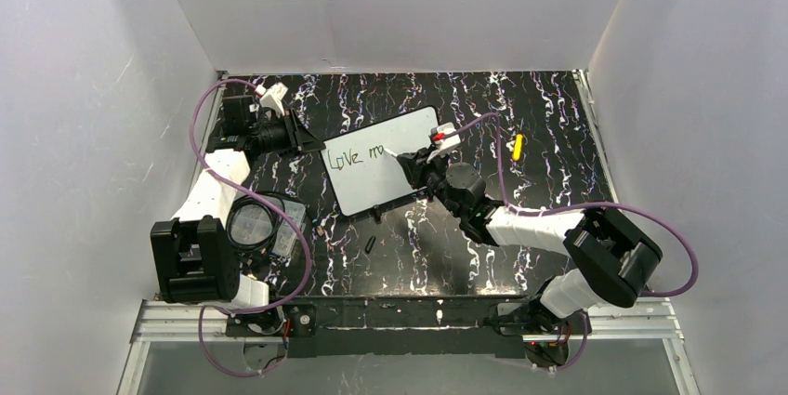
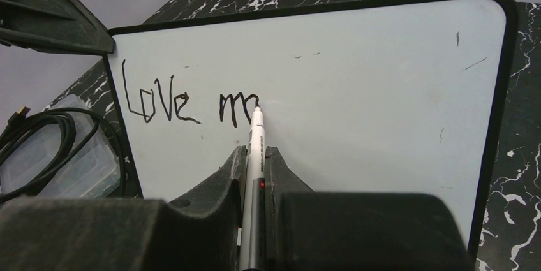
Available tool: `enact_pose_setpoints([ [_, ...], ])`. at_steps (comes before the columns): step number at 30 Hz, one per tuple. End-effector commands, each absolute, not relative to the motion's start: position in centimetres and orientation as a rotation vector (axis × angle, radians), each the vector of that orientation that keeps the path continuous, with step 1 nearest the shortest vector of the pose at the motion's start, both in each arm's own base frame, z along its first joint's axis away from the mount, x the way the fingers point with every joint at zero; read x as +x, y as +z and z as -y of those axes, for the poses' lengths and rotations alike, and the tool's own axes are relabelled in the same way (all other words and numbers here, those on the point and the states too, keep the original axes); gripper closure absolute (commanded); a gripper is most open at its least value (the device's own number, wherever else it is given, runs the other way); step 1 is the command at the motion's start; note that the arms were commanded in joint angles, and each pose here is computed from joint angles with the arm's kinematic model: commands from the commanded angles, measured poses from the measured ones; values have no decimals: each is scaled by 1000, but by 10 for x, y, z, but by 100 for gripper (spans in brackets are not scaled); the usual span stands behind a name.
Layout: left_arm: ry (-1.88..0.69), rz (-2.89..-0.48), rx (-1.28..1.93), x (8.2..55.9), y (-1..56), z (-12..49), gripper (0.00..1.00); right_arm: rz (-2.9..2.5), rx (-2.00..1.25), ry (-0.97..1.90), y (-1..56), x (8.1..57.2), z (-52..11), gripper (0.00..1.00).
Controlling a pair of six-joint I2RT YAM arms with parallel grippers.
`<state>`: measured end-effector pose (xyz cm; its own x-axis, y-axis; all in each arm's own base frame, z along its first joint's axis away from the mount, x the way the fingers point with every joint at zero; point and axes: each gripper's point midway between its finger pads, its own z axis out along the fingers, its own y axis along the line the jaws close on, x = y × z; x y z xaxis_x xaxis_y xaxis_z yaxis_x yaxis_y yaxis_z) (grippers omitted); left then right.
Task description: Write a sentence on the whiteboard
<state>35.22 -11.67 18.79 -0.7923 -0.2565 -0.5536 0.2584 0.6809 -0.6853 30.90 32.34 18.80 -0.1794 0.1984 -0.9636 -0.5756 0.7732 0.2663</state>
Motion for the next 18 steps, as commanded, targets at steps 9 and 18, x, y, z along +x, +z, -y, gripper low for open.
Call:
enact_pose_setpoints([
  [9, -1091, -2230, 40, 350, 203, 123, 80, -1527, -259, 694, 217, 321, -322, 99],
  [18, -1089, -2227, 40, 350, 204, 122, 80, -1575, -264, 699, 200, 314, -317, 99],
])
